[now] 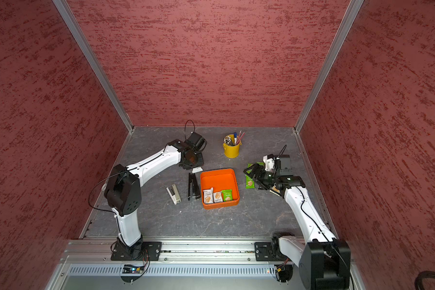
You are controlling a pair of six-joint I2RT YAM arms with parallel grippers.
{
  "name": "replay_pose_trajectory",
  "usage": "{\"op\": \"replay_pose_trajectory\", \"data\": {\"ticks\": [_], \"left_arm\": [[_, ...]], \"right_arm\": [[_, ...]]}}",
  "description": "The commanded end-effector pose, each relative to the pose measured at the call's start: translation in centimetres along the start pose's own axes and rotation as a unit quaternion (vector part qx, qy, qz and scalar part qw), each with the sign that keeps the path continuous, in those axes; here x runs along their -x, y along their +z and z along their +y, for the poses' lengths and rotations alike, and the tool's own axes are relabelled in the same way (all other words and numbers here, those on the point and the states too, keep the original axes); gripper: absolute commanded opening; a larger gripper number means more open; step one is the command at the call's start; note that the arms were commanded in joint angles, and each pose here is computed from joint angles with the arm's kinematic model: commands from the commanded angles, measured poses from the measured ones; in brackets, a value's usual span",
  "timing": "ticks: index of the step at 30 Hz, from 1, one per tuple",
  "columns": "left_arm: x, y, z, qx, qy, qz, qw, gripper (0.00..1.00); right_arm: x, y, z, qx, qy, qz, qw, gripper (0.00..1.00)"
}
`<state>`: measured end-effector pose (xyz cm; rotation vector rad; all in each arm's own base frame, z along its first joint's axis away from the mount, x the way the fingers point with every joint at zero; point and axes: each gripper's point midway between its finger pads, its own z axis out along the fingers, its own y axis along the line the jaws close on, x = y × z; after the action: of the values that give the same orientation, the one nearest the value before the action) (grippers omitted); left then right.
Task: Take the cookies out of the storage box
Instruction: Place the cookie at the center of the board.
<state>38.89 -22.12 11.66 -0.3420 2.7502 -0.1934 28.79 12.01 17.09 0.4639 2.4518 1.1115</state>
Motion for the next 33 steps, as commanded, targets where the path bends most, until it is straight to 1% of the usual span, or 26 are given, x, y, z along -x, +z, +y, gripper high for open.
{"op": "replay_pose_trajectory", "data": {"ticks": [1,4,7,11,16,25,28,32,33], "left_arm": [[2.2,0.5,-0.4,-0.023,0.024,-0.006,0.999,0.45],[3.8,1.9,-0.2,-0.021,0.03,-0.004,0.999,0.45],[5.1,3.5,0.0,-0.018,0.031,0.002,0.999,0.45],[6.2,5.8,0.1,-0.026,0.024,0.018,0.999,0.45],[7.2,8.1,0.5,-0.028,0.016,0.037,0.999,0.45],[7.9,9.8,0.7,-0.031,0.012,0.047,0.998,0.45],[7.9,9.9,0.6,-0.031,0.012,0.049,0.998,0.49],[7.9,9.9,0.8,-0.028,0.01,0.051,0.998,0.59],[7.9,9.9,0.8,-0.028,0.009,0.052,0.998,0.6]], "right_arm": [[1.7,0.1,1.9,0.012,-0.017,-0.025,0.999,0.79],[2.3,0.9,2.3,0.005,-0.02,-0.025,0.999,0.79],[2.5,2.4,2.7,-0.002,-0.024,-0.012,1.0,0.79],[2.7,4.4,3.2,-0.006,-0.02,-0.002,1.0,0.79],[2.5,6.8,4.0,-0.018,-0.037,0.032,0.999,0.79],[2.2,9.4,4.4,-0.036,-0.055,0.065,0.996,0.78],[1.7,9.7,4.7,-0.052,-0.074,0.077,0.993,0.78],[0.7,9.9,4.7,-0.074,-0.103,0.091,0.988,0.78],[0.3,9.9,4.7,-0.08,-0.11,0.096,0.986,0.78]]}}
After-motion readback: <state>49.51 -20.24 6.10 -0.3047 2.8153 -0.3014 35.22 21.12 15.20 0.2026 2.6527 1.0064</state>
